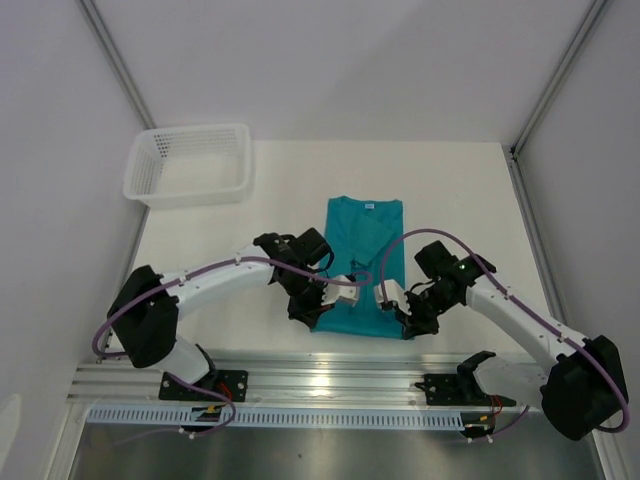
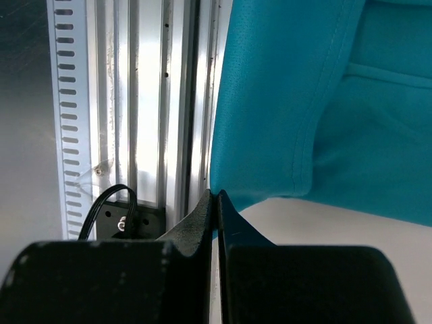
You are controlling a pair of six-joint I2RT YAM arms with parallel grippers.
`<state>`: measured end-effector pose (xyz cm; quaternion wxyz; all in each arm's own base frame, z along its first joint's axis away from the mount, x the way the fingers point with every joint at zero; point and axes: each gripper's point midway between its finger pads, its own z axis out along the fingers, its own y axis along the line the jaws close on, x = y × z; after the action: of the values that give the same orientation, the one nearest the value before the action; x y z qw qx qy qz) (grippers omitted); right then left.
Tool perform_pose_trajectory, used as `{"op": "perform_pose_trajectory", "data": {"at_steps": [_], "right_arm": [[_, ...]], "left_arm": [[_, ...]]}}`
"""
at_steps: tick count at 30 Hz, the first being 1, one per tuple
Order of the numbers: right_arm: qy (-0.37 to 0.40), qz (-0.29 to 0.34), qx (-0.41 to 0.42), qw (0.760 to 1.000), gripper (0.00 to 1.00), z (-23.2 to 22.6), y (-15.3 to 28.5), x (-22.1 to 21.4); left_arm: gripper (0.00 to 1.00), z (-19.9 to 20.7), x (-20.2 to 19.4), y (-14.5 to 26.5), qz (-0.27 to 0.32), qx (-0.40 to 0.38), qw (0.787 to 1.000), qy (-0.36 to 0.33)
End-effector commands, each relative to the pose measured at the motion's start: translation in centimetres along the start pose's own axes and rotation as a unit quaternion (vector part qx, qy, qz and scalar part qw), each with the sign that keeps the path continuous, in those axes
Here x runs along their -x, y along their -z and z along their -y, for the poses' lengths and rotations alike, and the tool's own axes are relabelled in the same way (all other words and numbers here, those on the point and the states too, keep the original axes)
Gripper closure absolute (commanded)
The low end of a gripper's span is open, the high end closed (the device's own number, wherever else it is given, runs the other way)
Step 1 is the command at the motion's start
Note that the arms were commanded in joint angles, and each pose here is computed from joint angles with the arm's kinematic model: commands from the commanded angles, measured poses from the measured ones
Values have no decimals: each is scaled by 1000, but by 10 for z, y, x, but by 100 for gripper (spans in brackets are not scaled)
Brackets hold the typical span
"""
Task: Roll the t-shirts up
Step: Roll the tshirt
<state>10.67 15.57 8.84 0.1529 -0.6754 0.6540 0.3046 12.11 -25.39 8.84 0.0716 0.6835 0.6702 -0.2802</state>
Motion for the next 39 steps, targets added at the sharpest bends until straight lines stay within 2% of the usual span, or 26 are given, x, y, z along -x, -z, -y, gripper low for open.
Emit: {"op": "perform_pose_trajectory", "data": {"at_steps": [1,9,19,30,34,36,37,39], "right_arm": [[-19,1,10,1000,100,-1,5,5],[-31,29,-42,998,100,59,4,19],[-52,33,-81,995,100,96,5,13],[-80,0,-138,987,100,129,-2,-9],[-95,-5,-171,981,74,144,0,-12],[-105,-20,-208,972,65,157,8,-17],[-111,-23,-219,969,62,160,12,-19],[-109,-17,-237,965,61,163,23,-15]], "left_arm": [[99,7,23,21,52,-51,997,16],[99,-36,20,18,41,-46,997,51],[99,-85,1,15,23,-11,994,107],[99,-119,-5,10,7,37,990,137],[99,-126,-10,5,-7,40,987,153],[99,-129,-10,3,-8,42,986,159],[99,-130,-9,3,-6,42,986,159],[99,-133,-4,4,1,46,986,159]]}}
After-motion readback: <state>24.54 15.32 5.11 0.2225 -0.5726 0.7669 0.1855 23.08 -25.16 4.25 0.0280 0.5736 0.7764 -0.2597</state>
